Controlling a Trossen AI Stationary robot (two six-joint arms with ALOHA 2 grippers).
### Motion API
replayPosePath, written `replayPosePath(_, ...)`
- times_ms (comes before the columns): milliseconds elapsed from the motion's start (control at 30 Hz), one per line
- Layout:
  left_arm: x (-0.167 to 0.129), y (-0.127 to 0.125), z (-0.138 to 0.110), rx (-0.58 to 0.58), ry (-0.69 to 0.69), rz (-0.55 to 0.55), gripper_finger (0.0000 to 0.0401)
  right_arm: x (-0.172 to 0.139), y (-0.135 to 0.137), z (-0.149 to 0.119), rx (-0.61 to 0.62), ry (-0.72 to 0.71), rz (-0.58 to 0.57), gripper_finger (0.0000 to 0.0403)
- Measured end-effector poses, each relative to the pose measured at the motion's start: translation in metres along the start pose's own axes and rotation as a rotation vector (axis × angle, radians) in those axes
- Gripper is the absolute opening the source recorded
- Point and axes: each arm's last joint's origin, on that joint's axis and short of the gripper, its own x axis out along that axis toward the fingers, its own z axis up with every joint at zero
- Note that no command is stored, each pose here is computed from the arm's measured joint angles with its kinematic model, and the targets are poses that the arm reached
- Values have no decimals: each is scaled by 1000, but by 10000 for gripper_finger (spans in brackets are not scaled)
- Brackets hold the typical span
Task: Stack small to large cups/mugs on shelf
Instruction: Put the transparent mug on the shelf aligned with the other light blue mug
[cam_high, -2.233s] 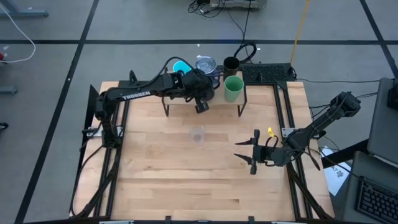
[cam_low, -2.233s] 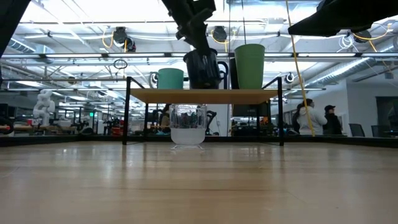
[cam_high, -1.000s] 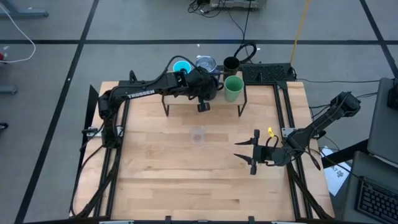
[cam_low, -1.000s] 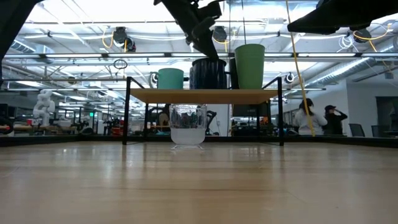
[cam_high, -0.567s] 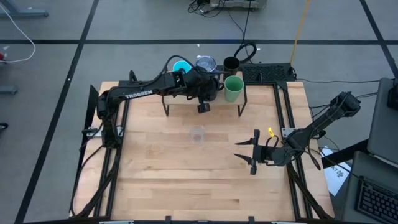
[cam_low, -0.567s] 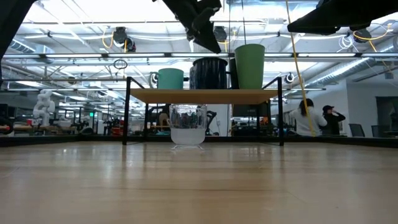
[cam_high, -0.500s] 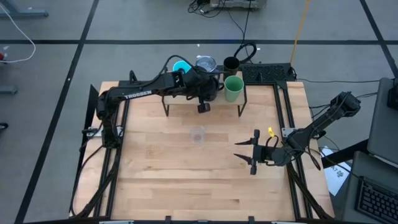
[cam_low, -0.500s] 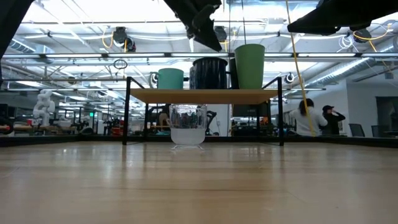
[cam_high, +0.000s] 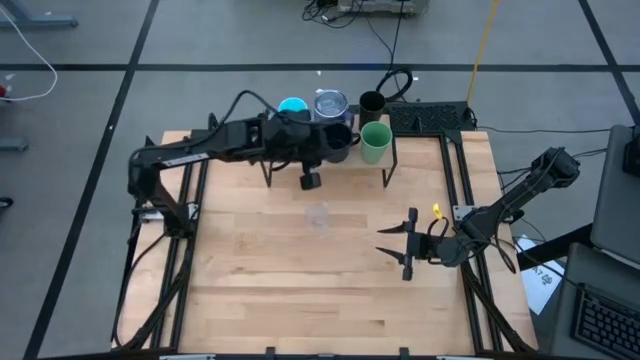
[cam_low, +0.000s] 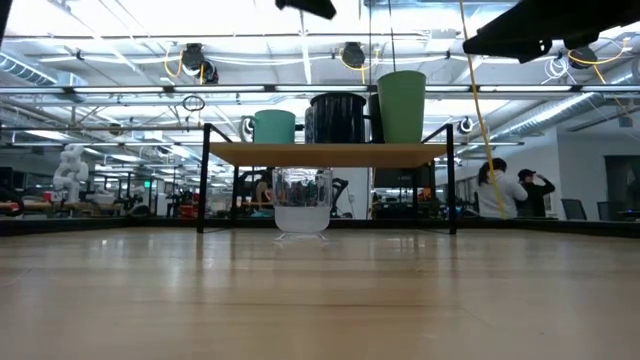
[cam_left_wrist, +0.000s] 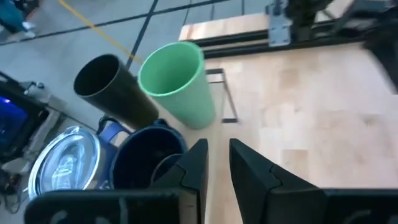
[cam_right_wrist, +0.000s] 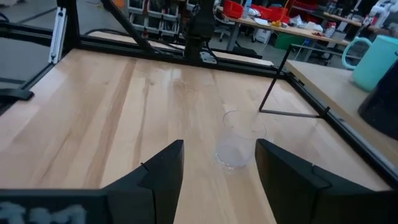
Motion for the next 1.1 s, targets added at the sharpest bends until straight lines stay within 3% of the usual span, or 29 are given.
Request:
replayPosePath(200,-28,-26,3,3,8,-41,67,0,0,0,70,2,0,189)
replayPosePath(433,-36,-68,-3,36,83,-76,67,0,1,-1,126,10,25,189)
replayPosePath(867,-8,-152,-49,122,132,-124,67,-1,-2,-28,180,60,22,189)
replayPosePath(1100,2,-169,-74,111,173,-65,68,-2,-4,-38,230,-15,34,189)
